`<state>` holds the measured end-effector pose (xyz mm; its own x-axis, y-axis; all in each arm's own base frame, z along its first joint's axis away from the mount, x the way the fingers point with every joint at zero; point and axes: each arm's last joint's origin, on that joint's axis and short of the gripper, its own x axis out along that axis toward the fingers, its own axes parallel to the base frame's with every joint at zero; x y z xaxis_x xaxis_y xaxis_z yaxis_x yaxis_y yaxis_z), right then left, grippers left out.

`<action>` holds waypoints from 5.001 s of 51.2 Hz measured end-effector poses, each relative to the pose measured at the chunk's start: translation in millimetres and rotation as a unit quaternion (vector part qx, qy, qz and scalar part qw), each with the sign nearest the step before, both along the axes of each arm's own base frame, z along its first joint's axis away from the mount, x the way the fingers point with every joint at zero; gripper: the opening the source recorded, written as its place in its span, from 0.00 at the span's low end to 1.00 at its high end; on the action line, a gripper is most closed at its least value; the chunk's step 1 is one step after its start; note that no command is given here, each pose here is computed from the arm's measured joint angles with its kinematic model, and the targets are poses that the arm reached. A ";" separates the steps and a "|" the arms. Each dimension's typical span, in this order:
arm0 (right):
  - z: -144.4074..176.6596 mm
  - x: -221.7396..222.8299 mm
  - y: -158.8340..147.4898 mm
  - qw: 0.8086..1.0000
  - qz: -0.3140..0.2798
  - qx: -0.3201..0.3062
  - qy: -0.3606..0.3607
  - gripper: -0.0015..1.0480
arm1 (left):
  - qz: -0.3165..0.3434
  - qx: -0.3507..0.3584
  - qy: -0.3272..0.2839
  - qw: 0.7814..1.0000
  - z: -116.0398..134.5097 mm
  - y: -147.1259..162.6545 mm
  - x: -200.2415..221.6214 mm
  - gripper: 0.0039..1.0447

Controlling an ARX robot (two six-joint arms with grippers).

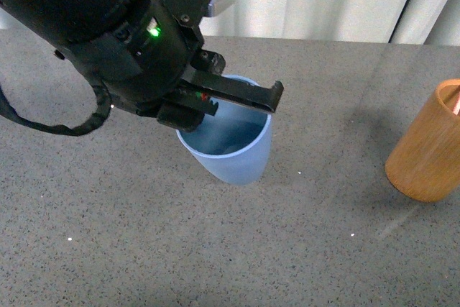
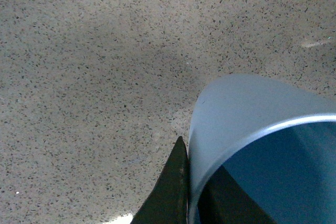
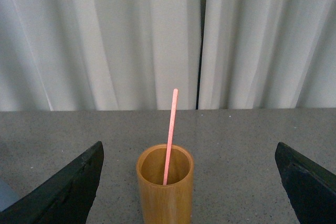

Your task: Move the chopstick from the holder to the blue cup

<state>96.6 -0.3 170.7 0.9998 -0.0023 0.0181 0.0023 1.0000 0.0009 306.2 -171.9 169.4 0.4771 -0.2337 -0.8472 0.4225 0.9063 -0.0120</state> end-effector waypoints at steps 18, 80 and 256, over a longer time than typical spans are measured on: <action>0.0 0.0 0.0 1.000 0.000 0.000 0.000 0.90 | 0.009 0.034 0.009 0.999 -32.6 -13.6 8.6 0.03; 0.0 0.0 0.0 1.000 0.000 0.000 0.000 0.90 | 0.222 -0.123 -0.318 0.913 71.8 82.4 -35.0 0.94; -0.7 14.8 -9.3 0.991 0.008 0.040 0.127 0.90 | 0.192 -0.104 -0.480 0.850 0.2 171.7 -209.4 0.71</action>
<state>111.4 -9.6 170.0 0.9720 0.0217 -0.2340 -0.0029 0.9967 0.0807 96.7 -0.2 169.6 0.9999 -0.0023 0.0158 0.0024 1.0000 -0.0048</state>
